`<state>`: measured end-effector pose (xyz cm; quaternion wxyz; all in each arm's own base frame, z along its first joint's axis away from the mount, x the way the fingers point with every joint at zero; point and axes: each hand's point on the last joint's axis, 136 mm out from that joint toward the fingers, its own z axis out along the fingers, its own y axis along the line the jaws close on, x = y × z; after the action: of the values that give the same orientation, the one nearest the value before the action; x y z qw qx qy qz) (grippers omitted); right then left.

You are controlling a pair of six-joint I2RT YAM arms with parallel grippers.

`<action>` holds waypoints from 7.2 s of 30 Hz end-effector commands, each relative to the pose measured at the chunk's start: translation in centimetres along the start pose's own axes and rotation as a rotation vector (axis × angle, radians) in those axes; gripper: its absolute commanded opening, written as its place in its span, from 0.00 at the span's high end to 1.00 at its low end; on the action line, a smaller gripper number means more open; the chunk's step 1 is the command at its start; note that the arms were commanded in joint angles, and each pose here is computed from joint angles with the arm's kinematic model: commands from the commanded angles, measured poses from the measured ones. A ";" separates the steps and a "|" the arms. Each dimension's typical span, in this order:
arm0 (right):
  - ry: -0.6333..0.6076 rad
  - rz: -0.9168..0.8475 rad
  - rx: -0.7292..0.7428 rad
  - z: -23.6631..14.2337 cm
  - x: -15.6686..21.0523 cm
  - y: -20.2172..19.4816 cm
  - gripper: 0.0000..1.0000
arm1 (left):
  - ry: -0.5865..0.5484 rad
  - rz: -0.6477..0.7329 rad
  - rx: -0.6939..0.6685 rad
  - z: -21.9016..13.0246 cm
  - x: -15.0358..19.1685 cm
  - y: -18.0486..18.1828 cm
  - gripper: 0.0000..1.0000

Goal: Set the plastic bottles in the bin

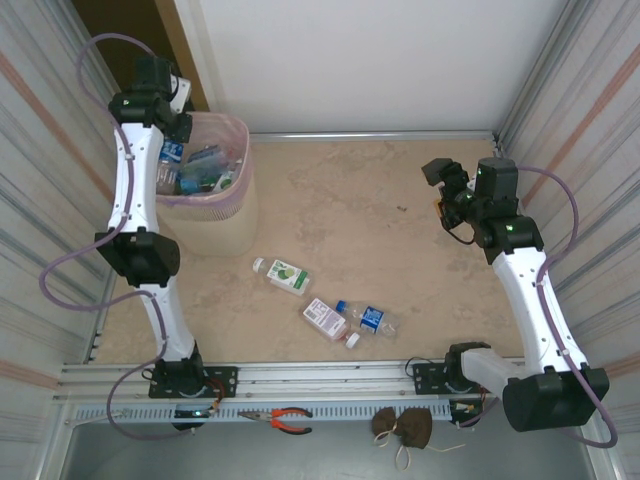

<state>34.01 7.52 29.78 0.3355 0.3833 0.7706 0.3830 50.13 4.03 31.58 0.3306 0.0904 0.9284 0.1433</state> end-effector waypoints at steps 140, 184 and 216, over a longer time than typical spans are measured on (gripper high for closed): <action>0.728 -1.379 0.037 -3.8 30.5 -7.1 0.64 | -0.577 -0.403 1.044 -23.4 4.2 -11.5 0.50; 0.368 -1.107 -0.346 -1.9 21.9 9.7 0.68 | -0.540 -0.201 1.049 -27.6 -1.1 -30.1 0.37; 0.284 -1.119 -0.282 -3.6 19.4 9.0 0.24 | -0.632 -0.448 0.869 -25.0 -2.4 -16.6 0.60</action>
<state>24.82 27.40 33.60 0.4144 -0.1934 0.8380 0.2978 35.83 -19.52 43.49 0.5181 0.0712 0.7793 -0.3453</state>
